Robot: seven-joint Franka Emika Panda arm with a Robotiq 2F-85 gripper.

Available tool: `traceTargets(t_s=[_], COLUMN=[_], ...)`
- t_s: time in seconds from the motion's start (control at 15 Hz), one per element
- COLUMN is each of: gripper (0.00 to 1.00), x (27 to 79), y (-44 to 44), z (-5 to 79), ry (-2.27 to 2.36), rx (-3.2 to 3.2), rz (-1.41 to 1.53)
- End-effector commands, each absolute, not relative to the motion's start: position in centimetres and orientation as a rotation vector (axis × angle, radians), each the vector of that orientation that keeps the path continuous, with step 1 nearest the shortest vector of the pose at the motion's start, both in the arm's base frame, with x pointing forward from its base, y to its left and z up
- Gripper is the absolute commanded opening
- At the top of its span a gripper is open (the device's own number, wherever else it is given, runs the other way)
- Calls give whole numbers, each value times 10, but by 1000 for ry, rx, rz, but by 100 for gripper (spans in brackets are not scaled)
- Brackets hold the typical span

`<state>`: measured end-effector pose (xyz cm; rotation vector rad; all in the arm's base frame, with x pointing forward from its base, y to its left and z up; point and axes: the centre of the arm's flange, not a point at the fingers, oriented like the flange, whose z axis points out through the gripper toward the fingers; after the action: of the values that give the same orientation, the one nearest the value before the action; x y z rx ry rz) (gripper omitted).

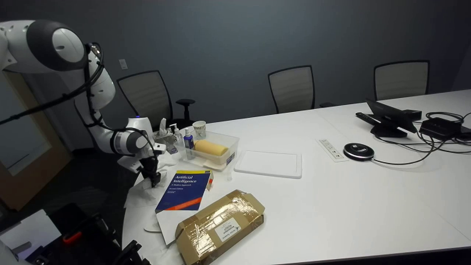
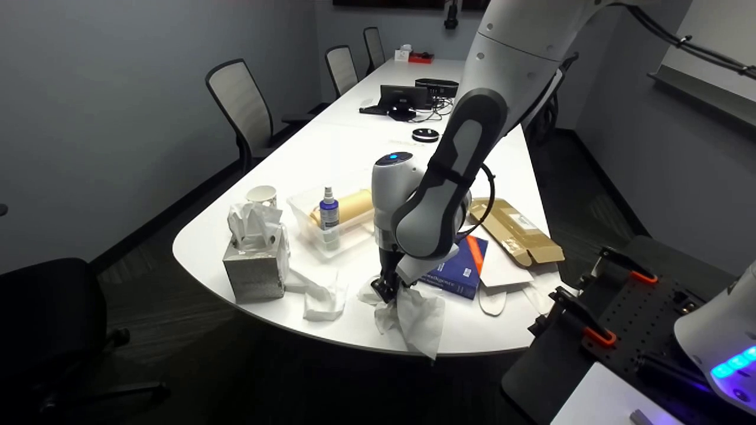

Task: Use the white napkin to wipe the blue book cover.

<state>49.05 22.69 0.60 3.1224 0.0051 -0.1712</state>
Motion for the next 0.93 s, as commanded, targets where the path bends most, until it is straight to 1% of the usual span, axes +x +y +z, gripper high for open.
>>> traceTargets(t_s=[0.0, 0.4, 0.67, 0.87], gripper=[3, 3, 3, 3], x=[501, 527, 538, 540], y=[207, 152, 94, 73], z=[57, 110, 97, 73], ry=[-76, -314, -432, -470], rx=[3161, 3125, 3028, 2974], rz=[-144, 61, 180, 249])
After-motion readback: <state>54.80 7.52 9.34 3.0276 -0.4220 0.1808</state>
